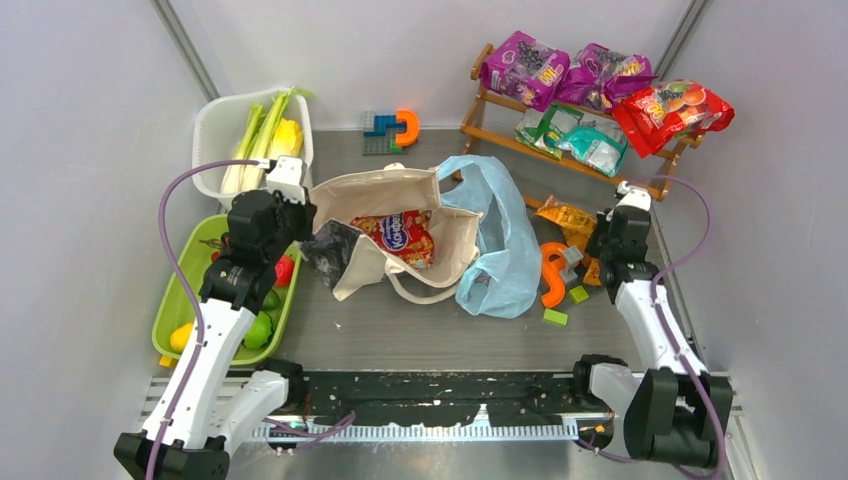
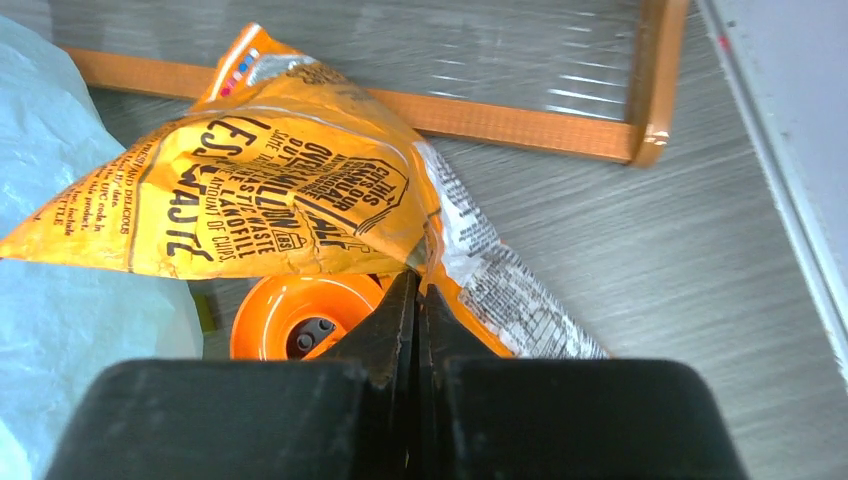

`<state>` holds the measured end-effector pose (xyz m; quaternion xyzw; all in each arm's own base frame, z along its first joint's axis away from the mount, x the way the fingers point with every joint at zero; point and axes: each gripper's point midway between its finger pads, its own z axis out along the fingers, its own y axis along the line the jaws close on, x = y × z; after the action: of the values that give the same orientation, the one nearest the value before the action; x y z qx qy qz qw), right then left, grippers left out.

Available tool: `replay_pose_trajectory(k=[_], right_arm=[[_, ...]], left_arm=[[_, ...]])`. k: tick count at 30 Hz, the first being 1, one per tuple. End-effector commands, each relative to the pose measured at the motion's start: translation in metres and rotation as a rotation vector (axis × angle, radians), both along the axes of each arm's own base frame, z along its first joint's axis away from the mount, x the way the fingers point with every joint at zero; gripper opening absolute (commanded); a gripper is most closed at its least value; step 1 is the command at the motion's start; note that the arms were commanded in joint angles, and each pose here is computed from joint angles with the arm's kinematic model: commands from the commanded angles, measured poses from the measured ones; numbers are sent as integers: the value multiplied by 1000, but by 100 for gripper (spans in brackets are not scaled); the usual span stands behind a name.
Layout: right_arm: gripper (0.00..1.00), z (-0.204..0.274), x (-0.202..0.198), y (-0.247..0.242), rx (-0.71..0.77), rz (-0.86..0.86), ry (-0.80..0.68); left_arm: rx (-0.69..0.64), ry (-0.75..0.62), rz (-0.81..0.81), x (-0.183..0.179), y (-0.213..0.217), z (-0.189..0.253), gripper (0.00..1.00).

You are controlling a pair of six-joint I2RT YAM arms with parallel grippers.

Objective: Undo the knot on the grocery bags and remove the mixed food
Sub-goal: Adjust the potato chip on the shelf.

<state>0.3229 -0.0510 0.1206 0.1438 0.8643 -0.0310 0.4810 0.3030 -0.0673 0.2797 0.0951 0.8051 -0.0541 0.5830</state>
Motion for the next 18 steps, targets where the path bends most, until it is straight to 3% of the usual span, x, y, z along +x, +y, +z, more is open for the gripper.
replay_pose_trajectory(k=[1,8,11,18], right_arm=[[5,42,-14,-16,-67,-94,-107],[5,88,-38,-40,-119,-267,-340],[5,107,-34,-42,-150,-261,-452],[5,107,-6,-34,-218,-150,-556]], left_arm=[[-58,-104,-42,7,-12,28,0],[-59,-107,-43,6,-13,29,0],[-57,-108,-43,6,-13,29,0],[-55,-106,-42,6,-12,28,0]])
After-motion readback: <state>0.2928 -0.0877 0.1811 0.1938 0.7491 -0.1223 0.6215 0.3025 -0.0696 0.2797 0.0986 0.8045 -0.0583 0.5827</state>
